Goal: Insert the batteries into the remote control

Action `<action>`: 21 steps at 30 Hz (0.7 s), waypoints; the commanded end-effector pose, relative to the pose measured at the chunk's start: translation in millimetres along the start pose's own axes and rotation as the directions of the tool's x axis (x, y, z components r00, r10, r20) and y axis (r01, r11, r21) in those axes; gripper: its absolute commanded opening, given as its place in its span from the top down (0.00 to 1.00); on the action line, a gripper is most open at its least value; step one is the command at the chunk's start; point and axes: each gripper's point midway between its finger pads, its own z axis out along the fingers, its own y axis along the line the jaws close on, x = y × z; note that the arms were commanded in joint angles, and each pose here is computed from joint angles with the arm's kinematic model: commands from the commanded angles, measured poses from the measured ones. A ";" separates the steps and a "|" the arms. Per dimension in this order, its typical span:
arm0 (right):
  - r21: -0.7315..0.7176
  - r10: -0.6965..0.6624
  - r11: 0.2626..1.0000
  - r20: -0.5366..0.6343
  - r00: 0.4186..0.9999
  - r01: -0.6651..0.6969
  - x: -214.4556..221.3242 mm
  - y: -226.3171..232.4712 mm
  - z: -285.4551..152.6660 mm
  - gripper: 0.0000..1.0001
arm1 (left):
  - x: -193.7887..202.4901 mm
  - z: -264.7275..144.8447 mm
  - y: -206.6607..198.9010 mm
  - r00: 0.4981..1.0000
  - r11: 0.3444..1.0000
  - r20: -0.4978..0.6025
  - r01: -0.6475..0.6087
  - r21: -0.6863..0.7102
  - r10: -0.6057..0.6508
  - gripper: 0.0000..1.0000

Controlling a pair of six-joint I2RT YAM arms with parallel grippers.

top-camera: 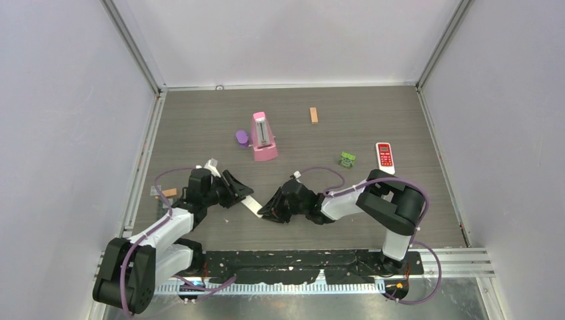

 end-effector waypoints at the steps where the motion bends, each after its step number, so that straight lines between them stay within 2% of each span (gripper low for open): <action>1: 0.212 -0.060 0.977 0.109 0.992 0.036 -20.4 -47.8 10.7 0.69 | 7.0 0.2 19.8 1.000 0.997 -0.005 0.004 -0.071 -0.004 0.53; 6: 0.228 -0.073 0.973 0.125 0.990 0.043 -24.4 -41.1 16.0 0.70 | 10.1 0.9 21.9 1.000 0.997 -0.015 0.010 -0.070 -0.011 0.56; 7: 0.226 -0.073 0.973 0.129 0.989 0.043 -25.6 -37.5 17.4 0.72 | 10.1 0.9 22.0 1.000 0.998 -0.013 0.011 -0.069 -0.012 0.56; 15: 0.324 -0.062 0.946 0.138 0.988 0.014 -27.8 -43.8 14.6 0.76 | 10.0 1.0 22.2 1.000 0.998 -0.001 0.025 -0.062 -0.025 0.60; 21: 0.371 -0.081 0.928 0.165 0.983 0.014 -34.3 -40.7 8.7 0.66 | 7.1 1.3 17.7 1.000 0.998 0.003 0.024 -0.051 -0.023 0.62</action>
